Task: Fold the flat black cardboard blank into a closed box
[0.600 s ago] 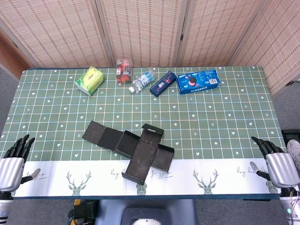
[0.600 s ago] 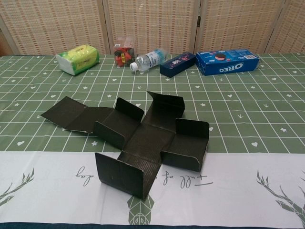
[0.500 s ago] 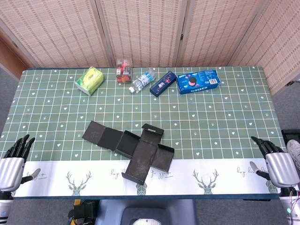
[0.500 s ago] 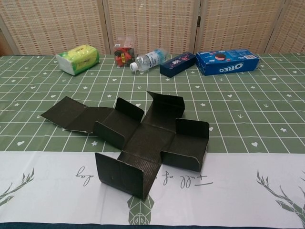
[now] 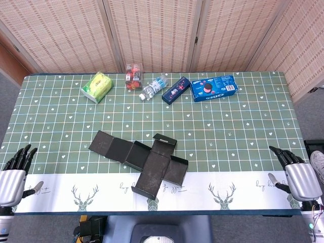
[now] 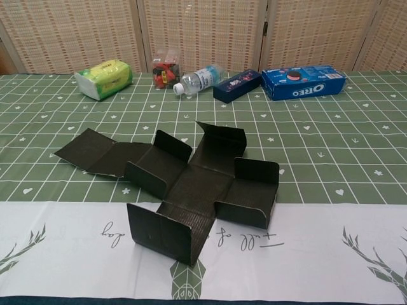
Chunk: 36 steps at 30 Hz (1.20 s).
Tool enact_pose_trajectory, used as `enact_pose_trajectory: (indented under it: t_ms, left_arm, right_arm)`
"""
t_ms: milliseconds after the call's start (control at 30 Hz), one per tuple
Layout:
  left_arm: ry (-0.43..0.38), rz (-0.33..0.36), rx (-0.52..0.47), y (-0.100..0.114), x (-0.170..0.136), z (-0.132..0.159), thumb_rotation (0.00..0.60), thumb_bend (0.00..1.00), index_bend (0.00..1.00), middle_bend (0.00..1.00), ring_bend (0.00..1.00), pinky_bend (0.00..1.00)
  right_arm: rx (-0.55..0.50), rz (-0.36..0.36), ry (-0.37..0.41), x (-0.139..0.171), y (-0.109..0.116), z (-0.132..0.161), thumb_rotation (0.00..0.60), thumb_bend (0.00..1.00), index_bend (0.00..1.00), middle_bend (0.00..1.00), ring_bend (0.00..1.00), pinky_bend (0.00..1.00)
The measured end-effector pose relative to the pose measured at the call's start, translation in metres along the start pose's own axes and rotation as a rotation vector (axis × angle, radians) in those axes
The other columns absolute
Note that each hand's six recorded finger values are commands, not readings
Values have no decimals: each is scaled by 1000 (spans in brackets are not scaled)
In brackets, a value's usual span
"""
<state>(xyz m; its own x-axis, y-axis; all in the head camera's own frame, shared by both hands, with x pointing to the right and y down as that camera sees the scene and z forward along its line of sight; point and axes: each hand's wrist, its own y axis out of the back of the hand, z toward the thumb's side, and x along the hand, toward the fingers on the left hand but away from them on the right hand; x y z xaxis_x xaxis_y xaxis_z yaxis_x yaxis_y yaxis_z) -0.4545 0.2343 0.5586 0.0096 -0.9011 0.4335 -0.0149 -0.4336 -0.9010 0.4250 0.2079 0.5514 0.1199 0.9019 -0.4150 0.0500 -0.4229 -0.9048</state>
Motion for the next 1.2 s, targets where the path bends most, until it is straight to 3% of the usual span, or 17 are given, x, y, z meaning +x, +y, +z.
enact_pose_trajectory:
  t_ms: [67,133,200,267,467,533,667,833,1200]
  left_arm:
    - [-4,4,0,1,0,1,600,152,51,0,63,190]
    - [-8,8,-2,2,1,2,600,152,59,0,67,190]
    - [-11,13,-3,2,1,2,600,152,65,0,68,190]
    - [-15,13,-3,2,1,3,600,152,68,0,69,190]
    - [-27,15,-4,3,0,6,600,152,69,0,70,190]
    - [-27,16,-4,3,-1,7,600,152,69,0,70,190]
    - [-28,15,-3,4,-2,7,600,152,69,0,70,190]
    - [-23,16,0,5,-5,5,600,152,69,0,70,190]
    - [-18,5,-2,3,-7,5,600,152,69,0,70,190]
  right_arm:
    - [8,-4,15,-4,2,4,600,284,130,227,348,455]
    - [16,-5,34,-9,4,9,600,293,130,234,510,638]
    - [18,2,49,-13,5,13,600,355,130,255,726,916]
    - [13,27,68,-18,5,20,600,480,130,263,811,1000]
    - [30,146,157,-44,-2,52,600,910,130,234,845,1000]
    - [40,196,193,-54,-8,66,600,997,115,199,845,1000]
    - [49,307,245,-70,-22,90,600,1000,44,140,843,1000]
    - [36,441,314,-91,-43,130,600,1000,37,136,843,1000]
    - [-29,582,375,-120,-89,194,600,1000,37,136,843,1000]
